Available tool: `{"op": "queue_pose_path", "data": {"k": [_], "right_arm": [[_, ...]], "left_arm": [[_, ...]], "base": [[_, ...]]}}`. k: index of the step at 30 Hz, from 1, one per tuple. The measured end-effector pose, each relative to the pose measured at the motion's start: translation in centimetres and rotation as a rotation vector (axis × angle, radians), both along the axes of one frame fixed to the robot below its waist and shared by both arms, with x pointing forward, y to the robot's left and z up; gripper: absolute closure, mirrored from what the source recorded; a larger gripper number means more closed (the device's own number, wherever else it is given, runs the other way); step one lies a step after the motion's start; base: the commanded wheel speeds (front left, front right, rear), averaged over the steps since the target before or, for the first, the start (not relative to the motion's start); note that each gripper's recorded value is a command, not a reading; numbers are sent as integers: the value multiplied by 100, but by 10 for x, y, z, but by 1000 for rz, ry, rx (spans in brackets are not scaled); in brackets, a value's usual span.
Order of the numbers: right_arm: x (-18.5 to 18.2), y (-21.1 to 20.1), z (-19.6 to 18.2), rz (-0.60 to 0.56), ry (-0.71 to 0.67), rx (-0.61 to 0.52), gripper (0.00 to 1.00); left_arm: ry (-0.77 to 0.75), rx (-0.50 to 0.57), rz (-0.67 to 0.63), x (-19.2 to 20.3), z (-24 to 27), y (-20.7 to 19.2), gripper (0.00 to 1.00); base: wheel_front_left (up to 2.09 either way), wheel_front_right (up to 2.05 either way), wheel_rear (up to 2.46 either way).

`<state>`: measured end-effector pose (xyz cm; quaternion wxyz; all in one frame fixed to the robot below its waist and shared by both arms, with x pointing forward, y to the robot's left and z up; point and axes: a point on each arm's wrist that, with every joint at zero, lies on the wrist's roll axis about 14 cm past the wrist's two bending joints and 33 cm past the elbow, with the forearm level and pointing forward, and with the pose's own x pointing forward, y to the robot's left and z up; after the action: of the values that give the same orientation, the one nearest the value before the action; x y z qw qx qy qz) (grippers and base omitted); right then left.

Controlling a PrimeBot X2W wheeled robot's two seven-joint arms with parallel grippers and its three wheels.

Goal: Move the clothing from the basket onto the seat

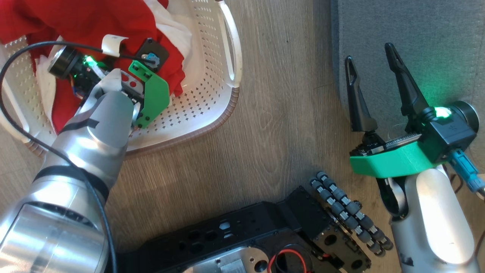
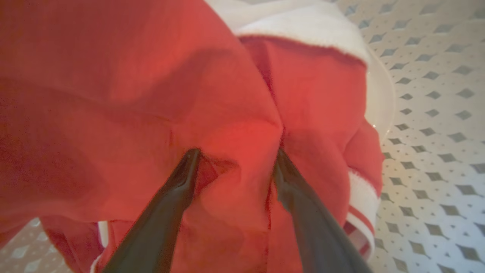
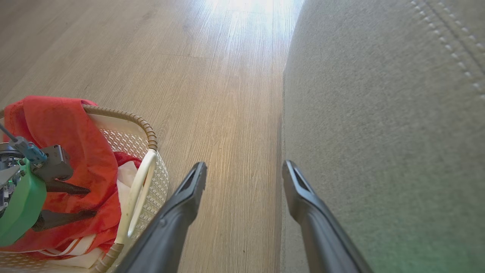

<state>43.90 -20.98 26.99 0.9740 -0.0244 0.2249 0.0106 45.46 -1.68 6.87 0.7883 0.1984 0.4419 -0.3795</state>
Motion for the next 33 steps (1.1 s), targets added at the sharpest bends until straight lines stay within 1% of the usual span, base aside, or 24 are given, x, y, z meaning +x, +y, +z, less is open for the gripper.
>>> {"op": "queue_pose_path", "data": {"k": [5, 6, 7, 8, 14, 22, 28, 33], "right_arm": [[-4, -1, 0, -8, 7, 4, 0], [-5, -1, 0, -9, 9, 4, 0], [-5, -2, 1, -10, 8, 3, 0], [-6, -2, 1, -11, 8, 1, 0], [-6, -2, 1, -12, 9, 1, 0], [-3, -1, 6, -11, -1, 13, 0], [8, -6, 22, -14, -45, 2, 0], [13, -2, 40, 6, -80, -9, 0]], "left_arm": [[52, 50, -1, -7, -8, 7, 0], [70, 54, 17, -7, -9, 9, 5], [80, 54, 32, -7, -9, 9, 65], [88, 58, 40, -7, -10, 10, 100], [90, 73, 43, -5, -11, 19, 100], [41, 59, 97, 11, 1, 26, 100], [-15, 6, 169, 26, 23, 27, 100], [-33, -34, 211, 16, 49, 27, 100]], "base": [[0, 0, 0], [0, 0, 0], [0, 0, 0], [0, 0, 0], [0, 0, 0], [0, 0, 0], [0, 0, 0], [0, 0, 0]]}}
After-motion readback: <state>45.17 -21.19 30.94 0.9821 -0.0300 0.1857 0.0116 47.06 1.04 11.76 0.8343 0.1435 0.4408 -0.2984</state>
